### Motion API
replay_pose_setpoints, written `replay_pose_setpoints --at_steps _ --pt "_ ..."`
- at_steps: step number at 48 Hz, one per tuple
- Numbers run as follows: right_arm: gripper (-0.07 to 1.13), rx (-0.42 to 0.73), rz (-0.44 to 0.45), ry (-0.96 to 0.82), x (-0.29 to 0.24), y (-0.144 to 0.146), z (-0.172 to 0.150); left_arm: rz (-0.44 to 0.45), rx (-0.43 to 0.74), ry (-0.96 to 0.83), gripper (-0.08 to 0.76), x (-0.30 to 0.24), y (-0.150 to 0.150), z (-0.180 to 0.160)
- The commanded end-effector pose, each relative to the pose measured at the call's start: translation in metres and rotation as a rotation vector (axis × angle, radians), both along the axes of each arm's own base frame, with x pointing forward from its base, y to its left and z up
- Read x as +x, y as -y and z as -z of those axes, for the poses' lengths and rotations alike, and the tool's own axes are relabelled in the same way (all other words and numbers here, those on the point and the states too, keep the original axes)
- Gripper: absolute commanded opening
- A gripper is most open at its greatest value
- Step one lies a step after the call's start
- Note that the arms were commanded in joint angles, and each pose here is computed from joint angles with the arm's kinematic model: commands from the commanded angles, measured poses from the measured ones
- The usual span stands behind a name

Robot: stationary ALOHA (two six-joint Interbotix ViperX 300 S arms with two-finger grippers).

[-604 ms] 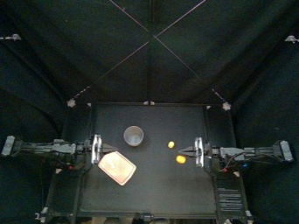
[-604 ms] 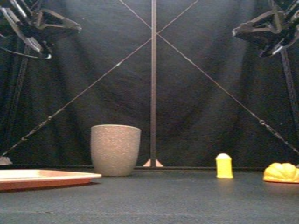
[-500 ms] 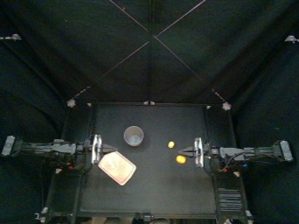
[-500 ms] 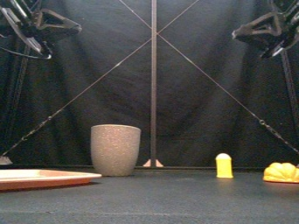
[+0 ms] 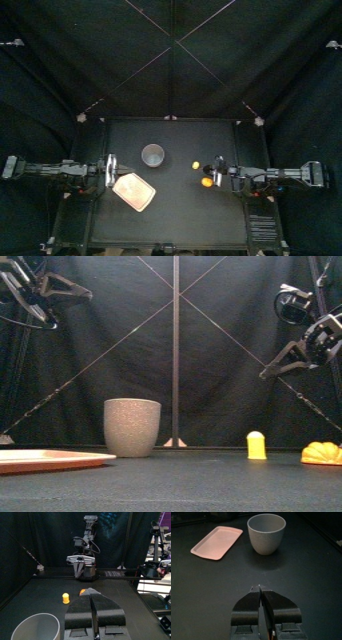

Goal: Pick the yellow can then place it in the grey bowl
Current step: Pick the yellow can

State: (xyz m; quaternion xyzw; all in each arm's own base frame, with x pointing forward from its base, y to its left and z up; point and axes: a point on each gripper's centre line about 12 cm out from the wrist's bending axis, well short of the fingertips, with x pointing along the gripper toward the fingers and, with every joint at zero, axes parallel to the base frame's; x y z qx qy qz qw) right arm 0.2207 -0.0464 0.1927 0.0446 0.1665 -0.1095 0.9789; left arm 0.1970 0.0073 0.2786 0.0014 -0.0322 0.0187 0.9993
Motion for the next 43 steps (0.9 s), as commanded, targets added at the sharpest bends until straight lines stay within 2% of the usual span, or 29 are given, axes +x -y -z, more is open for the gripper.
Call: replay_pose_setpoints --at_steps 1,7,11,23,33,43 --pt "0.61 0.027 0.043 0.032 0.003 0.007 -0.007 -0.005 0.003 0.031 0.046 0.002 -0.001 -0.008" --pt "0.93 0.071 0.104 0.032 0.000 0.015 -0.004 -0.014 0.004 0.032 0.046 0.001 -0.003 -0.007" --pt "1.06 0.080 0.127 0.007 -0.002 0.019 0.003 -0.020 0.003 0.032 0.046 0.001 -0.004 -0.007" --pt "1.05 0.099 0.153 -0.083 0.004 0.026 0.023 -0.024 0.006 0.029 0.046 0.001 -0.005 -0.007" --pt "1.05 0.144 0.216 -0.163 0.014 0.041 0.041 -0.024 0.006 0.023 0.046 0.001 -0.005 -0.004" --pt "1.05 0.153 0.219 -0.238 0.035 0.051 0.058 -0.026 0.007 0.012 0.046 0.000 -0.005 0.000"
